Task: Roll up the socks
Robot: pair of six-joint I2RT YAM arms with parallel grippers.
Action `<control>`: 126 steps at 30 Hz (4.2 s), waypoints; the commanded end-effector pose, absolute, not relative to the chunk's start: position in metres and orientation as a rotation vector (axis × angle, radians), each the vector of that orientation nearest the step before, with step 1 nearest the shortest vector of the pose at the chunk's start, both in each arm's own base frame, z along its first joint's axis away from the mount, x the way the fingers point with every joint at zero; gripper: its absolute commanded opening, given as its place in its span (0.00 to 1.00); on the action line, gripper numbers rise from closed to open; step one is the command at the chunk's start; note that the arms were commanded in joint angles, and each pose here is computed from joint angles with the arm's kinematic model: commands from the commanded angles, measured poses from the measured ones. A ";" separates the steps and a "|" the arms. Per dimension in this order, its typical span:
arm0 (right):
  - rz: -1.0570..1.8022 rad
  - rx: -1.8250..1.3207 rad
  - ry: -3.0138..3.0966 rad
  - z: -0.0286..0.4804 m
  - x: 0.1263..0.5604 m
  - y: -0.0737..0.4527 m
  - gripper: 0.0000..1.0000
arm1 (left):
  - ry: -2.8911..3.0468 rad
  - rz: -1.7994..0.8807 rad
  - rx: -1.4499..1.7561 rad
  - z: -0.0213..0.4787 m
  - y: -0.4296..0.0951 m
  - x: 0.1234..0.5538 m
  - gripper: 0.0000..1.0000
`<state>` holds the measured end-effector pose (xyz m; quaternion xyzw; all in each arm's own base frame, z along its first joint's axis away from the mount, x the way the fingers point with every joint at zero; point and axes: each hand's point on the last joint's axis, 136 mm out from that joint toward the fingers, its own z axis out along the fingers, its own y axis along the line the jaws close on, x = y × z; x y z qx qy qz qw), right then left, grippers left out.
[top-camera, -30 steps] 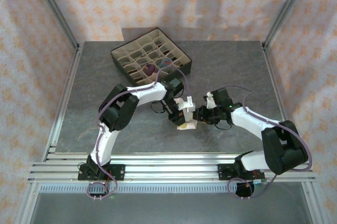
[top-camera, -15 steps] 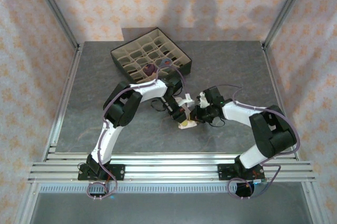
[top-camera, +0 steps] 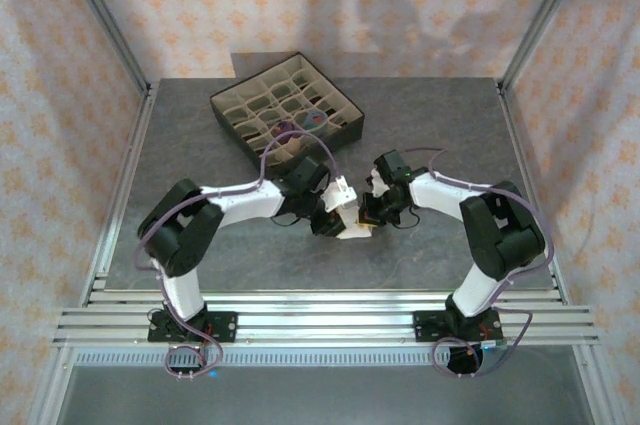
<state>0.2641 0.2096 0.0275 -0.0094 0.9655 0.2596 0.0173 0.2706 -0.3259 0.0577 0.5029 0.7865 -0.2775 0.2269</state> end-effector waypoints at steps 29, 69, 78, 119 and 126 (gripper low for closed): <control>0.754 -0.064 3.135 0.014 0.260 0.205 0.25 | 1.727 -0.123 1.678 0.027 -0.352 0.259 0.00; 1.178 -0.241 2.802 0.037 0.286 0.233 0.33 | 2.479 -0.988 0.910 -0.001 -0.316 0.281 0.00; 1.005 -0.252 2.945 0.020 0.263 0.224 0.00 | 2.414 -0.921 0.928 0.030 -0.312 0.289 0.24; 0.707 -0.305 3.206 0.012 0.241 0.217 0.00 | 2.444 -0.833 1.029 0.030 -0.323 0.349 0.27; 0.682 -0.241 3.243 -0.002 0.245 0.216 0.00 | 2.166 -0.798 1.271 0.096 -0.320 0.334 0.33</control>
